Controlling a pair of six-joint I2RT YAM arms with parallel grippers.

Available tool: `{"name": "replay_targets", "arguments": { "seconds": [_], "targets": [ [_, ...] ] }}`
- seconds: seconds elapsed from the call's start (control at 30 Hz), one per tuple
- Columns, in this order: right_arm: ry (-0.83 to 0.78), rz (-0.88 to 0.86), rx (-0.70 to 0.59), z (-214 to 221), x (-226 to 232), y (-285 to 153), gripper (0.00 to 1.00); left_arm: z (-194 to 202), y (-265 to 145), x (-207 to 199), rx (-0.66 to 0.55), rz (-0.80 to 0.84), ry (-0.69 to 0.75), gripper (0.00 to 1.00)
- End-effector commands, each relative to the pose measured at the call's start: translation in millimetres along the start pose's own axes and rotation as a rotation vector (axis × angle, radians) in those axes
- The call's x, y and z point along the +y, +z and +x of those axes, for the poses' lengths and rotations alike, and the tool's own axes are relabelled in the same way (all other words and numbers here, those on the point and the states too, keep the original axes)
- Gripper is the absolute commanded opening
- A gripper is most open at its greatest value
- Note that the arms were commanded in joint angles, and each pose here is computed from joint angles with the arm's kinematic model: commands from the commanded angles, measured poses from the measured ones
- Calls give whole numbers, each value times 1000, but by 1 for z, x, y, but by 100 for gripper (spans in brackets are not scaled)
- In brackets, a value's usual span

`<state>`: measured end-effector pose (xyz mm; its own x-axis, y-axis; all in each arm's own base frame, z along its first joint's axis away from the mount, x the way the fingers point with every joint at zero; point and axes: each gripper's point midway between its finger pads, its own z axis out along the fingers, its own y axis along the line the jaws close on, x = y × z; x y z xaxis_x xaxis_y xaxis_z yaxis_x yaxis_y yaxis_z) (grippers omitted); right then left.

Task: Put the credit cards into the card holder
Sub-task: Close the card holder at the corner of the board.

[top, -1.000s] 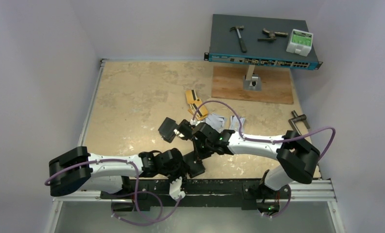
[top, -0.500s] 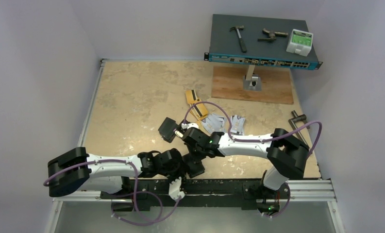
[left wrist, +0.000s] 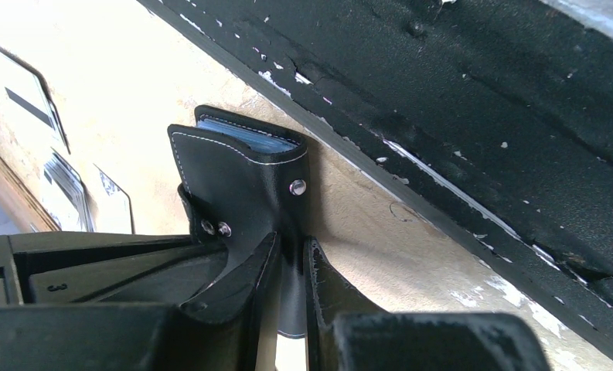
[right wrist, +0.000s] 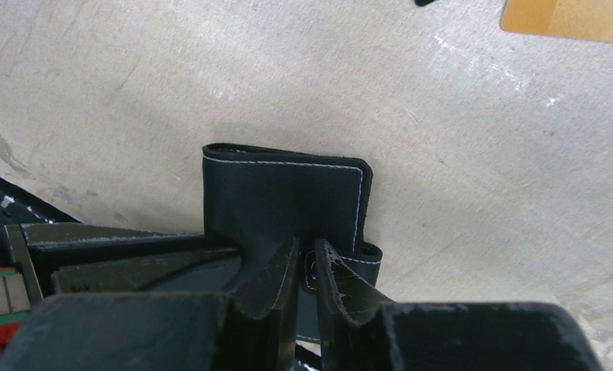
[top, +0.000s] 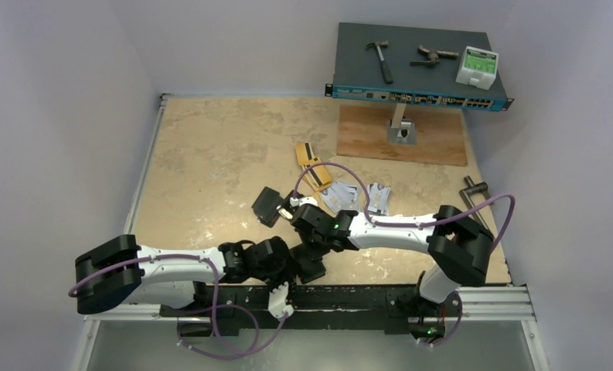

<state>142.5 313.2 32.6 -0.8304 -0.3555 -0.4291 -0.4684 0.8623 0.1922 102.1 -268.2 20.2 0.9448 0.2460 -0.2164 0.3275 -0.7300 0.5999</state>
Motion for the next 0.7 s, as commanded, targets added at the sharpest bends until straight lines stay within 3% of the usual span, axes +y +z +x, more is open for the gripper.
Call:
{"name": "replay_targets", "arguments": {
  "seconds": [0.0, 0.13, 0.3, 0.43, 0.53, 0.67],
  "targets": [
    [3, 13, -48, -12, -1, -17, 11, -5, 1, -15, -23, 44, -18, 0],
    [14, 19, -60, -14, -1, -21, 9, -5, 1, -16, -26, 46, -19, 0],
    [8, 70, -82, -19, -9, -33, 20, -6, 2, -16, -28, 47, -21, 0],
    [-3, 93, -79, -18, -14, -37, 23, -5, 2, -16, -27, 46, -21, 0],
    [2, 81, -86, -19, -12, -38, 17, -6, 2, -15, -29, 43, -19, 0],
    [10, 68, -91, -20, -8, -39, 0, -6, 2, -16, -31, 45, -19, 0]
  ]
}}
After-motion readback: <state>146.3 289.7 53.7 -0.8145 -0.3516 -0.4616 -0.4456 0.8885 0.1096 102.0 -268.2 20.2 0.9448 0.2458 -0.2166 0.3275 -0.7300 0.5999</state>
